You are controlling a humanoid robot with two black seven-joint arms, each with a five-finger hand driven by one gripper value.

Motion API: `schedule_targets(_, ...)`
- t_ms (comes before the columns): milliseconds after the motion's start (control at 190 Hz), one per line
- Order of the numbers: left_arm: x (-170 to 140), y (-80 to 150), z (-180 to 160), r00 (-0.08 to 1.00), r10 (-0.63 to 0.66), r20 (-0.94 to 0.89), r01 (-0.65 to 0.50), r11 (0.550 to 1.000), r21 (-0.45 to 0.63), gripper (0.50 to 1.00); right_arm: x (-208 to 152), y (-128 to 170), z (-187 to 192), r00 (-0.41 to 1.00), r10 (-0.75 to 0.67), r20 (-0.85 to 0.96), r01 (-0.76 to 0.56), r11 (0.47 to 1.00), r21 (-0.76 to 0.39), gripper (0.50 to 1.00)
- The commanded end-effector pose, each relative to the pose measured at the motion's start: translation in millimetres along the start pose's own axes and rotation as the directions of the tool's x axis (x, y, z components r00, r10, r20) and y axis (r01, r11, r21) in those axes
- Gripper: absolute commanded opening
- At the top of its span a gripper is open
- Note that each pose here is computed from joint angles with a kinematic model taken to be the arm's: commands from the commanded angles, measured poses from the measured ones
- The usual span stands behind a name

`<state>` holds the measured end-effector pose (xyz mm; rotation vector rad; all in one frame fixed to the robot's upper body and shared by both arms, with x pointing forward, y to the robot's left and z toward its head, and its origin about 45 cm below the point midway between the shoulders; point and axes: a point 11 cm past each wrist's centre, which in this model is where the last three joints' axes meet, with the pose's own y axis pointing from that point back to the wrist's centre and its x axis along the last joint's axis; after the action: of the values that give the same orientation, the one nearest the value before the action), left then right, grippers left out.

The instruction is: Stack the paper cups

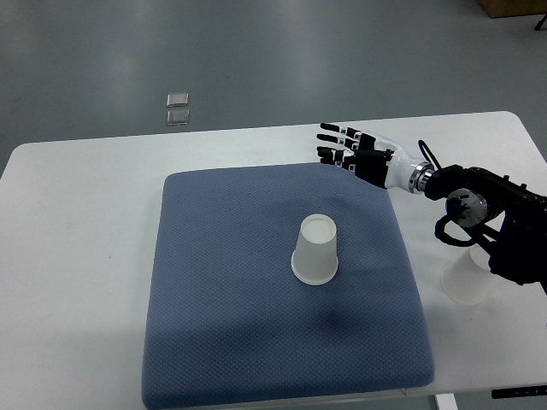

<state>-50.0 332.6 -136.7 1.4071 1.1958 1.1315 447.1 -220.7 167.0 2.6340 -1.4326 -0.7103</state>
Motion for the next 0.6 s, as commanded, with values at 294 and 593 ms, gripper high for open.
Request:
schedule_targets(294,-0.7,0.1,1.8,1.0,0.0,-0.003,0.0,1.0,-0.004,1.0,3.8,2.4,-6.6,1.0,0.01,-0.012,-0.01,1.0,0.007,0.926)
schedule_targets(593,0.6,0.2,2.3,1.0,0.005,-0.002,-0.005,1.0,-0.003,1.0,18.6,9.2,-22.8,0.998,0.06,-0.028,-0.059,0.998,0.031,0.924)
